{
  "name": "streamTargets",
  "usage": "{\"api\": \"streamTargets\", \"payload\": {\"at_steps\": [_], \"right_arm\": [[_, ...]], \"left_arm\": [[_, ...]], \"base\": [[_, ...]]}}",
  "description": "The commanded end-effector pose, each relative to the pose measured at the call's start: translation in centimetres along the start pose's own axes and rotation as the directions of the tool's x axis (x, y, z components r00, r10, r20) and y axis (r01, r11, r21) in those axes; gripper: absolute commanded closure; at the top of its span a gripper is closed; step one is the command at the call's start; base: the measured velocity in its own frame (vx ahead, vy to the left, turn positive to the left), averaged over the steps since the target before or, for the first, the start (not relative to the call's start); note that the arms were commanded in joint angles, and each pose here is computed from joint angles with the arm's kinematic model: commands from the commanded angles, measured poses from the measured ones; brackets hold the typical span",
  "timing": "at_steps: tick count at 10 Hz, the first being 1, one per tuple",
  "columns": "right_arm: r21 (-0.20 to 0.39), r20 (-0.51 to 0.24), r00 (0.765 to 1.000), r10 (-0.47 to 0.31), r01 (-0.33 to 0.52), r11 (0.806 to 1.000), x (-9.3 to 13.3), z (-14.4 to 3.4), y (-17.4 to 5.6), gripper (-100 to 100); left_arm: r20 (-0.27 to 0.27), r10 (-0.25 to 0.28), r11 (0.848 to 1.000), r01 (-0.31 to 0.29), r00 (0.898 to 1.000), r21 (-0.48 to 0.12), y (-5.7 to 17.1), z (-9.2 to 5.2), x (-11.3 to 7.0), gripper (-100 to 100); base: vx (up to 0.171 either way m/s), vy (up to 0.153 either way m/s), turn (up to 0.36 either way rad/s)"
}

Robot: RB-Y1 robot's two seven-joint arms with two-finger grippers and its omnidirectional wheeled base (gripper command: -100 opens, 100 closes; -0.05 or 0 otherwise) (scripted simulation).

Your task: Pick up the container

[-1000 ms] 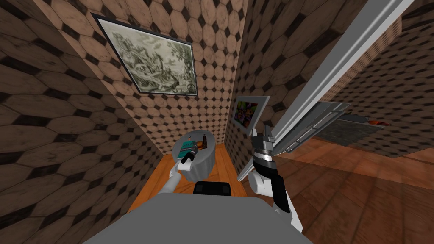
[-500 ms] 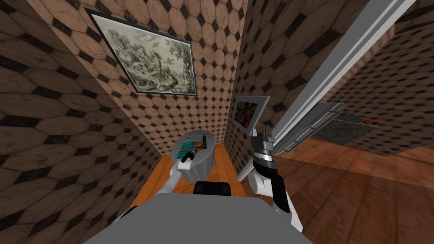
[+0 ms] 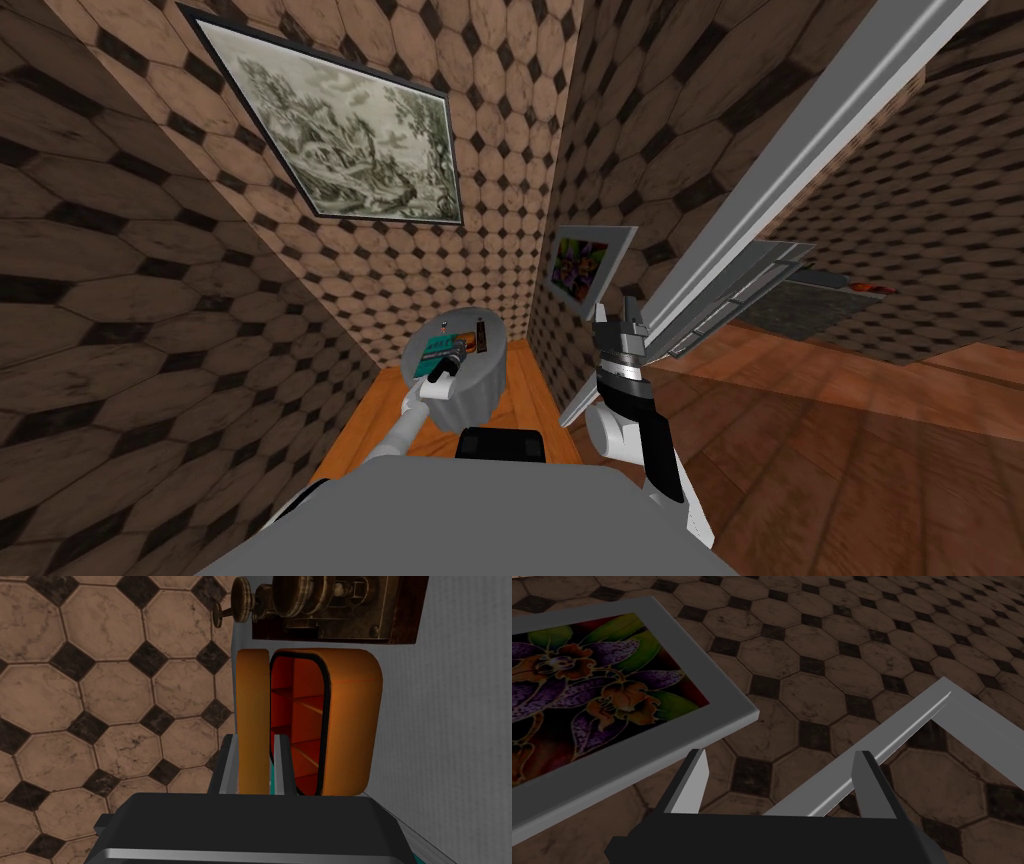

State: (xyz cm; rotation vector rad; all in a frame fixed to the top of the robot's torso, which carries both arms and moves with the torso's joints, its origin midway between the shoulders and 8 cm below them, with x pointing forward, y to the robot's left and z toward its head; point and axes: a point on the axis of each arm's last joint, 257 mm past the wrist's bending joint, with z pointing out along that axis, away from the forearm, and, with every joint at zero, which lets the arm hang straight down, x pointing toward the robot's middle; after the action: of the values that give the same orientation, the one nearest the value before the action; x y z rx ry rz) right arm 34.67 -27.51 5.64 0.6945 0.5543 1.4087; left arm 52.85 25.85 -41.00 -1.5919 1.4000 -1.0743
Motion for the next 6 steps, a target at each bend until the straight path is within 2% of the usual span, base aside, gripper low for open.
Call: {"api": "streamTargets", "payload": {"at_steps": [1, 3, 4, 5, 6], "right_arm": [[0.000, 0.000, 1.000, 0.000, 0.000, 1.000, 0.00, 0.00, 0.00, 0], [0.000, 0.000, 1.000, 0.000, 0.000, 1.000, 0.00, 0.00, 0.00, 0], [0.000, 0.000, 1.000, 0.000, 0.000, 1.000, 0.00, 0.00, 0.00, 0], [0.000, 0.000, 1.000, 0.000, 0.000, 1.000, 0.00, 0.00, 0.00, 0], [0.000, 0.000, 1.000, 0.000, 0.000, 1.000, 0.00, 0.00, 0.00, 0]], "left_arm": [[0.000, 0.000, 1.000, 0.000, 1.000, 0.000, 0.00, 0.00, 0.00, 100], [0.000, 0.000, 1.000, 0.000, 1.000, 0.002, -0.11, 0.02, 0.02, 100], [0.000, 0.000, 1.000, 0.000, 1.000, 0.002, -0.07, 0.01, 0.01, 0], [-0.005, 0.002, 1.000, -0.002, 1.000, 0.002, -0.09, -0.33, 0.34, 100], [-0.008, 0.003, 1.000, -0.003, 1.000, 0.001, -0.06, -0.59, 0.57, 100]], "base": [[0.000, 0.000, 0.000], [0.000, 0.000, 0.000], [0.000, 0.000, 0.000], [-0.013, 0.003, 0.053], [-0.023, 0.004, 0.051]]}}
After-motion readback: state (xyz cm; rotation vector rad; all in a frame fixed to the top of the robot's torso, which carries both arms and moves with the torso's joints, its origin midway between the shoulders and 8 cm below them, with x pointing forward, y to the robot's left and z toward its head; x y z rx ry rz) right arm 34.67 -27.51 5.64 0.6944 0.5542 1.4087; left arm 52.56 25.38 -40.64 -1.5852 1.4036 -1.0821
